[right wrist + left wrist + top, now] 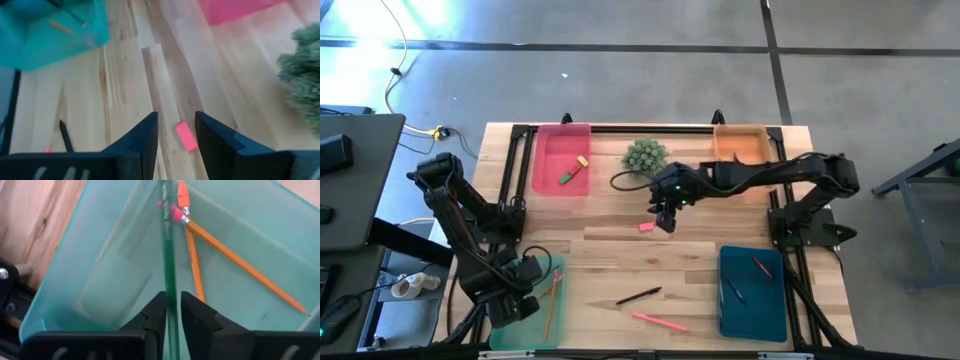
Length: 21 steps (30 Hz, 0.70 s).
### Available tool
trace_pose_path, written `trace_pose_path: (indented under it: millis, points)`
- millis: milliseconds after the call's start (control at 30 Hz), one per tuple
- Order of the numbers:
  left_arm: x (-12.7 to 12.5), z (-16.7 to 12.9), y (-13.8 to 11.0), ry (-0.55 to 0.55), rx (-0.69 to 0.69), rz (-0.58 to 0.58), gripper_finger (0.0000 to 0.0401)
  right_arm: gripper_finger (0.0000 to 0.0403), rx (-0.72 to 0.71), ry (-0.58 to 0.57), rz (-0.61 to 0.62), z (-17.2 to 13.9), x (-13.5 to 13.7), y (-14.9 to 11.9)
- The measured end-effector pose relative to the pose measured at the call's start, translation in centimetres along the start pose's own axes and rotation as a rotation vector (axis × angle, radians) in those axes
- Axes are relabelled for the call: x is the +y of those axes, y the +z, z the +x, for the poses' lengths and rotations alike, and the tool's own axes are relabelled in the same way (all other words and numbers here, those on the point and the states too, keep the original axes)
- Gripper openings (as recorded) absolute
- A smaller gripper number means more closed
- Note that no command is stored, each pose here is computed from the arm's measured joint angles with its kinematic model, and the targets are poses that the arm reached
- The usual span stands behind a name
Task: Sort crayons/erasers/pens/pencils in bins
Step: Put the green pencil into the green bin, then put the pink eraser into the red bin
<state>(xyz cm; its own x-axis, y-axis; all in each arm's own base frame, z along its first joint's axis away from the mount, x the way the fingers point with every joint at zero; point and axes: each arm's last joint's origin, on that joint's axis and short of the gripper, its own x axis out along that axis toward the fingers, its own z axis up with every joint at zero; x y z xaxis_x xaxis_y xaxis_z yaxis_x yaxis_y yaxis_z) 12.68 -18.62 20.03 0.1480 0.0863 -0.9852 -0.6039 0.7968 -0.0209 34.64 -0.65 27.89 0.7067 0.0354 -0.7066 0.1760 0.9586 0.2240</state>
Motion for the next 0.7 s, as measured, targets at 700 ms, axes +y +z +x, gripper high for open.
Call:
trace_pose_path:
  millis: [700]
  points:
    - [3.2, -3.6, 1.7, -0.087, -0.067, 0.037, 0.0128, 0.0157, 0.339, -0.027, -0.321, 7.3, 0.2, 1.6]
